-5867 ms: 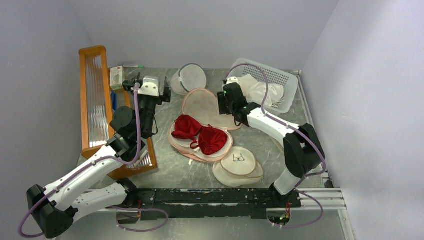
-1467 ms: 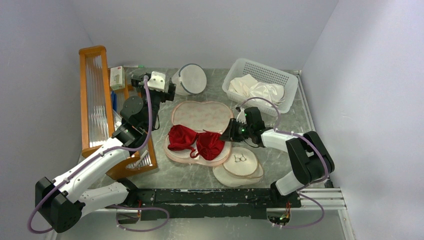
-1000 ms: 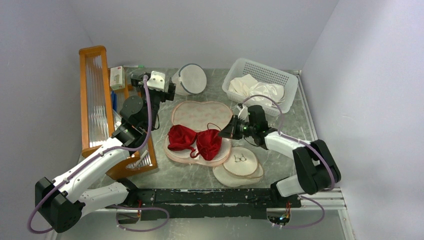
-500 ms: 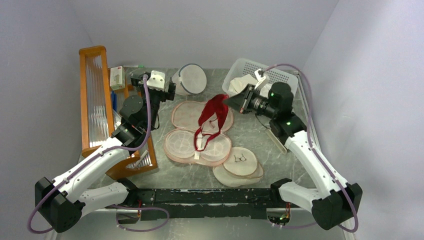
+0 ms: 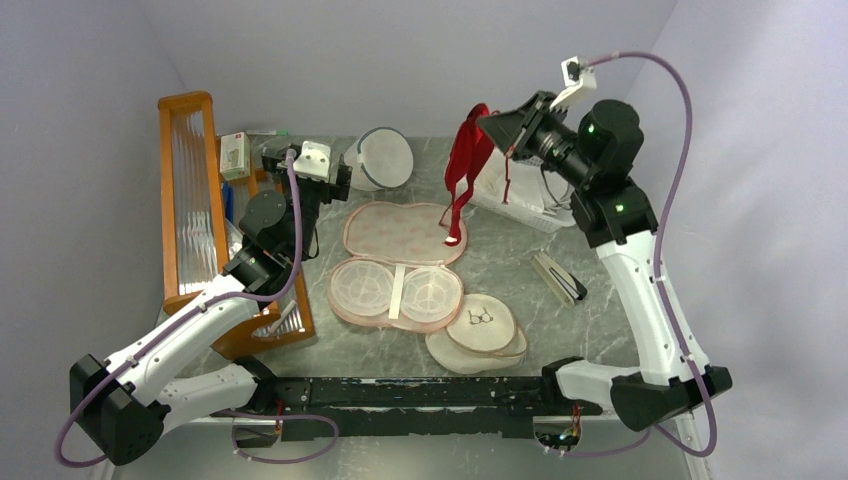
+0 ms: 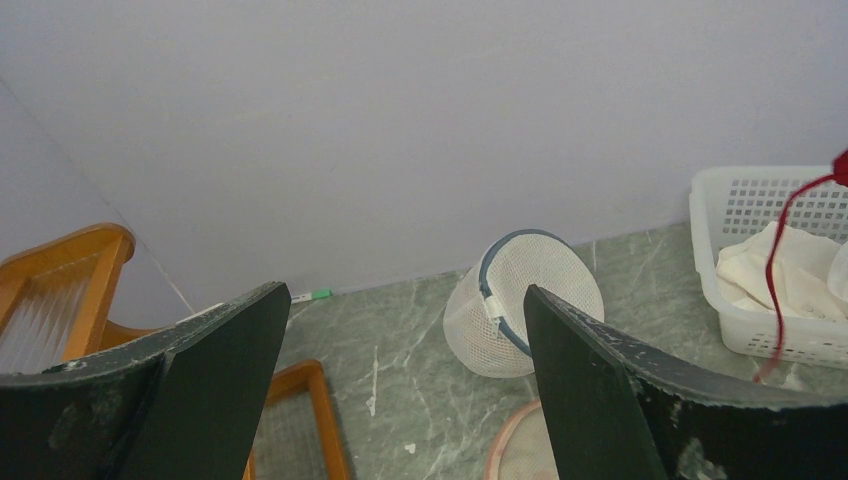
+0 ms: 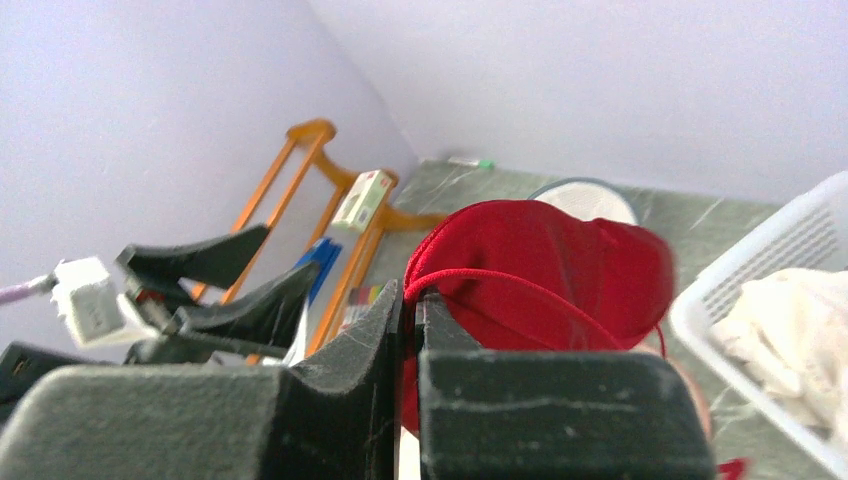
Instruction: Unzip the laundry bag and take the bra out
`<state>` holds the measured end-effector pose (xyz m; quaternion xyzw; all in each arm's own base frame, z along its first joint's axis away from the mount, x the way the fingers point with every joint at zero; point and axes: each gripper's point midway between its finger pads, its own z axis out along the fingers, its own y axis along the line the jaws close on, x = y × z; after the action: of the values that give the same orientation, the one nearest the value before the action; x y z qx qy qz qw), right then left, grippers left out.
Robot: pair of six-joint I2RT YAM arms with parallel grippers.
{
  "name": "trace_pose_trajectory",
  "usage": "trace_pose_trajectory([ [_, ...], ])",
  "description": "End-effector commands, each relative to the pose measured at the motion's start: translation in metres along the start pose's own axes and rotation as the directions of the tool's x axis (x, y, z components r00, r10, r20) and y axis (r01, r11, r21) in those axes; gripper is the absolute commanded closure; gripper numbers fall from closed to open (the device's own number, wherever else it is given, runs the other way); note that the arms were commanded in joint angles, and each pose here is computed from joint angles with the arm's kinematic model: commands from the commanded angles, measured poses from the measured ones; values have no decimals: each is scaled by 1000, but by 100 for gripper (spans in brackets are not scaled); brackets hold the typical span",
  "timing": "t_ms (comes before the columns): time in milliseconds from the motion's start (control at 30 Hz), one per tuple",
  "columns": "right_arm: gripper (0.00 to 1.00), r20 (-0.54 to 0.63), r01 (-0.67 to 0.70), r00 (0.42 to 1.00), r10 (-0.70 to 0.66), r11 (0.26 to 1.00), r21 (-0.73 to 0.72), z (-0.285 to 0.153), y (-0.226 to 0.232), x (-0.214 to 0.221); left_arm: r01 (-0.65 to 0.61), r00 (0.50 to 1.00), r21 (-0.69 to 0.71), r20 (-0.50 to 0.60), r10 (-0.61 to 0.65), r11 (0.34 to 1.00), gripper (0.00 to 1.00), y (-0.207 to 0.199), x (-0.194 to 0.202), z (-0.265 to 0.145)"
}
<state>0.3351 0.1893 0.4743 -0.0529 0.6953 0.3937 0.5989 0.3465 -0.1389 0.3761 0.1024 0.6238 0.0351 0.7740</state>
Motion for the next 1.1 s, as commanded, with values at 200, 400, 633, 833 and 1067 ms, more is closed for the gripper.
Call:
trace_pose_trajectory([
  [200, 100, 93, 56, 994, -60, 997, 54, 28, -48, -63, 32, 999, -13, 40, -31, 999, 1, 7, -18, 2],
  [400, 100, 137, 13, 990, -8, 999, -33, 34, -63, -107, 32, 999, -11, 43, -31, 999, 1, 6, -18, 3],
  [633, 100, 189, 1, 982, 20, 994, -110, 31, -57, -141, 40, 999, -10, 35, -40, 999, 1, 8, -17, 7],
  [833, 100, 218, 18, 976, 12, 991, -135, 16, -47, -160, 49, 998, -8, 35, -49, 999, 1, 8, -17, 8],
  [1067, 100, 237, -3, 971, 37, 990, -142, -1, -53, -170, 58, 998, -11, 37, -58, 998, 1, 11, -18, 7],
])
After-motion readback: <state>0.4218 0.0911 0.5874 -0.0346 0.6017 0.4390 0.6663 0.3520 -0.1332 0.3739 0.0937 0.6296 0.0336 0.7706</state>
